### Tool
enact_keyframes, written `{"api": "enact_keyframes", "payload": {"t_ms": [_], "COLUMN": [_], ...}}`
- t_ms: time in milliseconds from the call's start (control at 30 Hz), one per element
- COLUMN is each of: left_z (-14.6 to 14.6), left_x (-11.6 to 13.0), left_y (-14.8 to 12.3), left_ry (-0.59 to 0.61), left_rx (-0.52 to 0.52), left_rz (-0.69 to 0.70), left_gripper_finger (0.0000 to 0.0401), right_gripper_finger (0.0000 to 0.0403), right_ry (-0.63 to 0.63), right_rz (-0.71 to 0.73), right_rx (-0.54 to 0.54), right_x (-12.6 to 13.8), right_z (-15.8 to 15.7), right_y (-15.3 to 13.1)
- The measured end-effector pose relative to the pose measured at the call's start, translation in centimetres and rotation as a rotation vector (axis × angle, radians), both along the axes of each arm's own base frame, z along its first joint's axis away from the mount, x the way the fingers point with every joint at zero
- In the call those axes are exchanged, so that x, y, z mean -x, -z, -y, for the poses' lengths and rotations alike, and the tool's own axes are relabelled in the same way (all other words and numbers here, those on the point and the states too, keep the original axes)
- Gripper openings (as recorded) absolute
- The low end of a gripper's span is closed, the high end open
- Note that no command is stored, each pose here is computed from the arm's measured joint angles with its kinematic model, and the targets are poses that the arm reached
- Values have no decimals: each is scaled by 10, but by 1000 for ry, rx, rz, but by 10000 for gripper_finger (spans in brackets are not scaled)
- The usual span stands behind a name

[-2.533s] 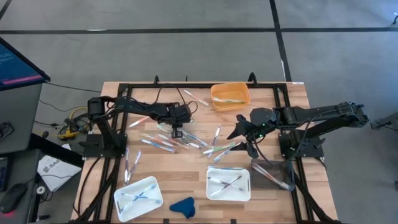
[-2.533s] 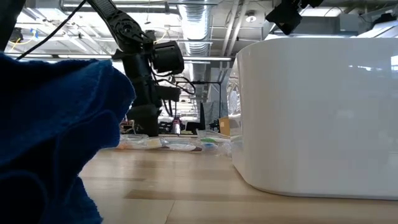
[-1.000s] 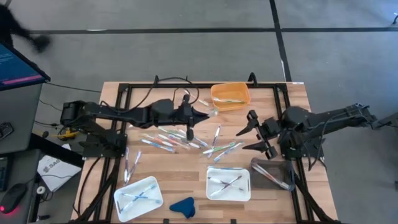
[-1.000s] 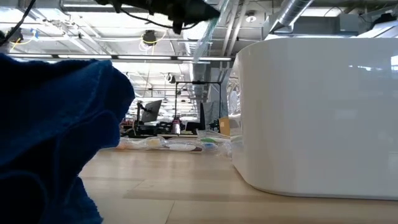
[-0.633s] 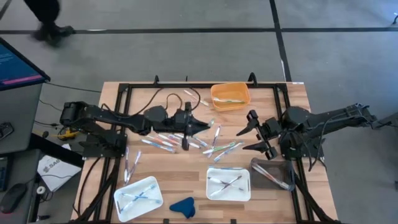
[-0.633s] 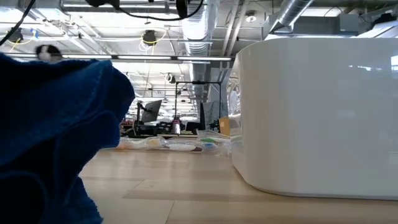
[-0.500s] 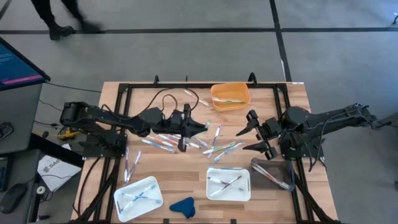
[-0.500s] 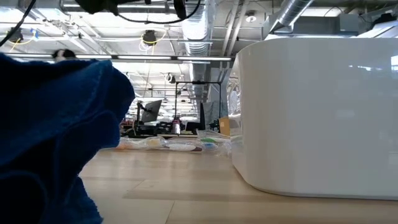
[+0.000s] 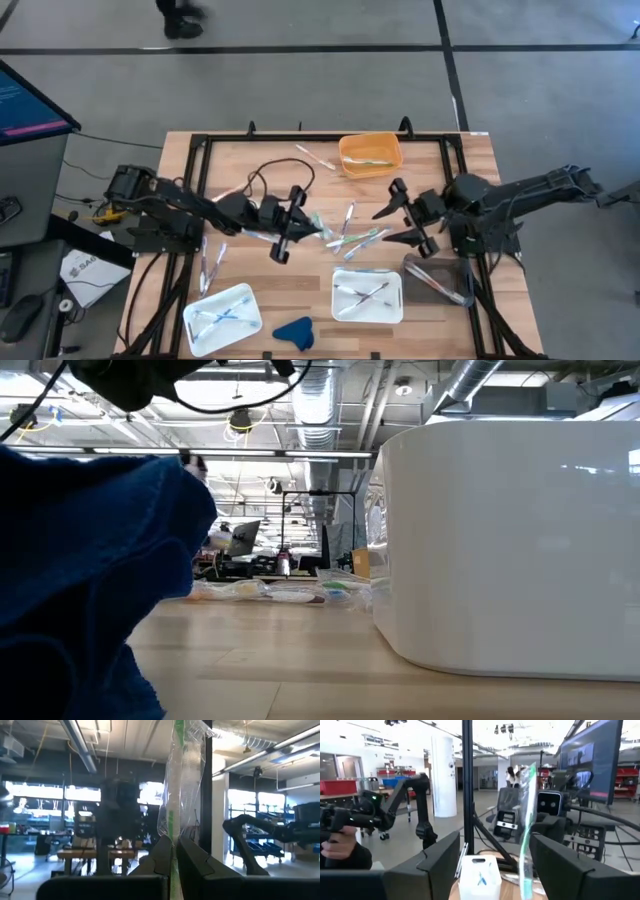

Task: Pick & Place Toothbrushes
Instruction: Put the green toothbrush into the yellow bin

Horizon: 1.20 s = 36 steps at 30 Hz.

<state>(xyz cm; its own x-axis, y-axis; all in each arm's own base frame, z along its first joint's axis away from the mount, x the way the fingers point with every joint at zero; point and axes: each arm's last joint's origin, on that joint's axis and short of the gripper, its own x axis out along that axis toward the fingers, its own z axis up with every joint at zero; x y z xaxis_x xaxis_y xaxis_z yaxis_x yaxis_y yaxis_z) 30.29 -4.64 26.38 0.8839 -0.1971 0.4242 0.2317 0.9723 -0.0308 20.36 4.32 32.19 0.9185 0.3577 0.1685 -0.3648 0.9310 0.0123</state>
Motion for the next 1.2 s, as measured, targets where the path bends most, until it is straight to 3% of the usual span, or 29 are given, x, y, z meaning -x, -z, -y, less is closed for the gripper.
{"api": "enact_keyframes", "payload": {"t_ms": [167,400,767,967,1200], "left_z": [1,0,2,0,0], "left_x": [-5,0,0,-2,-3], "left_y": [9,-1,1,6,8], "left_ry": [5,17,45,-61,-107], "left_rx": [21,14,-2,-4,-31], "left_rz": [-38,-9,-33,-79,-95], "left_gripper_finger": [5,5,5,5,5], "right_gripper_finger": [234,234,234,234,234], "right_ry": [-7,-12,58,255,275], "right_rz": [-34,-23,-69,-110,-132], "right_rx": [-44,-83,-52,19,27], "right_x": [-25,-47,-53,-58,-59], "right_z": [-5,-9,4,6,7], "right_y": [15,29,37,46,47]}}
